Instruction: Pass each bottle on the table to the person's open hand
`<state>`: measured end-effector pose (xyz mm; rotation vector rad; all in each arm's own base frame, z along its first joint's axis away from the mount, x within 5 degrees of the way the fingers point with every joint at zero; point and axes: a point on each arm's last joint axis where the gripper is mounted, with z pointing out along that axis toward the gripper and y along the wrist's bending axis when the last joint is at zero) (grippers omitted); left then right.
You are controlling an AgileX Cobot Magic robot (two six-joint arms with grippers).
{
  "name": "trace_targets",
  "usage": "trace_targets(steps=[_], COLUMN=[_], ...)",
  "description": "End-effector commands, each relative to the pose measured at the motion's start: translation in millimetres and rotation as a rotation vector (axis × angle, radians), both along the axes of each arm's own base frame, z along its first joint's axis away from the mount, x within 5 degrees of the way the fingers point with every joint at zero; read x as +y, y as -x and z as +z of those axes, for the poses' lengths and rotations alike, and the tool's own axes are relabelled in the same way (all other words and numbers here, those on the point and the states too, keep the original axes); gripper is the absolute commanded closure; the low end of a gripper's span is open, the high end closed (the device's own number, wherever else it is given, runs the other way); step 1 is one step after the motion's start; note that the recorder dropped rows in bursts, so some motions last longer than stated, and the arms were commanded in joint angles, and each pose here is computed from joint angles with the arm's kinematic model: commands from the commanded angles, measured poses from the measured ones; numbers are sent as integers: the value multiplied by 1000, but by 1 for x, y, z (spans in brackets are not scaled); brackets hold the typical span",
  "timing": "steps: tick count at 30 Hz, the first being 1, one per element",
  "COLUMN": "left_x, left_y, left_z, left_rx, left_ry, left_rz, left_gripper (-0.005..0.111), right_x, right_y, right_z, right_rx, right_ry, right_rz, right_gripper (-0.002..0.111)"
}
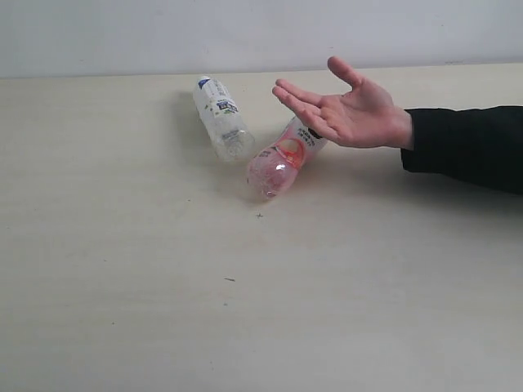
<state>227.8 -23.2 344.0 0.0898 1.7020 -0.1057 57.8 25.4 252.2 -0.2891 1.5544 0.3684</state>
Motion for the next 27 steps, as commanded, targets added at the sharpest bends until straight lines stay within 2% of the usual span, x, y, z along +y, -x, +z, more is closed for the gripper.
trace_targets(steps=[1, 3, 7, 10, 12, 16, 24, 27], left_x=[12, 12, -4, -27, -50, -92, -150, -168], left_y=[-50, -67, -94, -111, -120, -128, -131, -133], left_z=[19, 18, 7, -3, -13, -35, -75, -90], left_rx=[266, 382, 580, 637, 662, 710, 749, 736], left_ry=[-276, -347, -392, -357, -341, -339, -360, -373], left_rz=[145, 174, 176, 85, -26, -193, -328, -368], left_gripper=[107, 107, 107, 107, 103, 86, 49, 38], right_x=[0, 0, 0, 0, 0, 0, 0, 0], right_y=[0, 0, 0, 0, 0, 0, 0, 0], right_z=[-2, -2, -2, -2, -2, -2, -2, -2], right_rx=[3, 3, 3, 3, 3, 3, 2, 7], right_ry=[2, 2, 2, 2, 2, 2, 4, 6], right_rz=[-3, -3, -3, -3, -3, -3, -4, -4], right_gripper=[108, 108, 108, 108, 108, 108, 108, 108])
